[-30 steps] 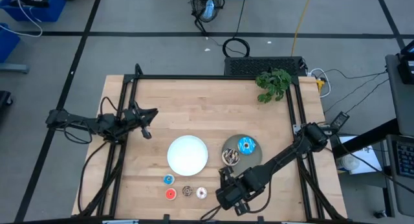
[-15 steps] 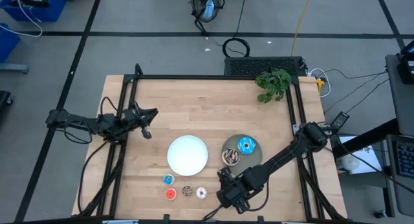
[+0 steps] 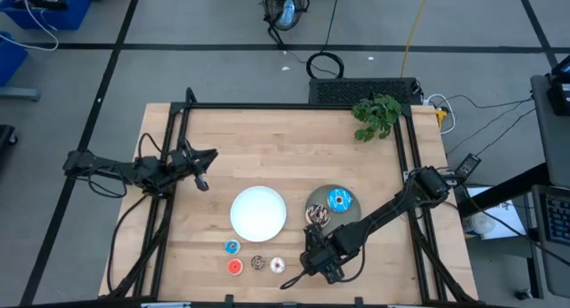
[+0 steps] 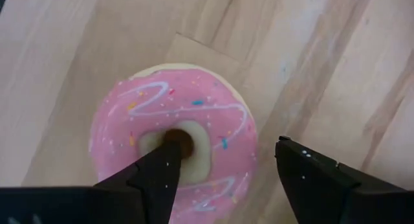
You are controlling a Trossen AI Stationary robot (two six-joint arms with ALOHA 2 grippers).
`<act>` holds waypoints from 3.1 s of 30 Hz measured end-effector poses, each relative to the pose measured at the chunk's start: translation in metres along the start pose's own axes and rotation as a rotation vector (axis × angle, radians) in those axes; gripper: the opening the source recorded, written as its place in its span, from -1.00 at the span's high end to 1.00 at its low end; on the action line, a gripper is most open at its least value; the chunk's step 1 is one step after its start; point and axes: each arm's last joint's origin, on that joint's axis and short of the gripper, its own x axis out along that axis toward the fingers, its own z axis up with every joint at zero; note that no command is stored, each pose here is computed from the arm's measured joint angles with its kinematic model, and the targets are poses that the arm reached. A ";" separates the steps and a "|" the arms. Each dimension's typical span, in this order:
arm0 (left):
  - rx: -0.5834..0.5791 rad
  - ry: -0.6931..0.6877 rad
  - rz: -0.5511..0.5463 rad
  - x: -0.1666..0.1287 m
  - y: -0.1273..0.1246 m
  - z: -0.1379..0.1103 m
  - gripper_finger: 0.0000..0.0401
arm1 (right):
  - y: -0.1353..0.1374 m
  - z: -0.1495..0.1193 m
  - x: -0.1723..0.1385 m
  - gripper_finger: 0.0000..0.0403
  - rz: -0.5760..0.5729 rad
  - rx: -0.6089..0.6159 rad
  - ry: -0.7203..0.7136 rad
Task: Pick & Place donuts
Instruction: Put the big pink donut on the gray plate
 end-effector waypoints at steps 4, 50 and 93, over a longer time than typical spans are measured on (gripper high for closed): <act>-0.002 0.000 0.000 0.000 0.000 0.000 0.74 | 0.000 -0.004 0.008 -0.14 0.003 0.002 -0.024; -0.009 0.002 -0.004 0.000 0.000 0.000 0.74 | -0.079 -0.075 -0.133 0.97 -0.092 0.455 0.045; -0.002 0.002 -0.001 0.000 0.000 0.000 0.74 | -0.082 -0.135 -0.037 0.53 0.072 0.519 0.049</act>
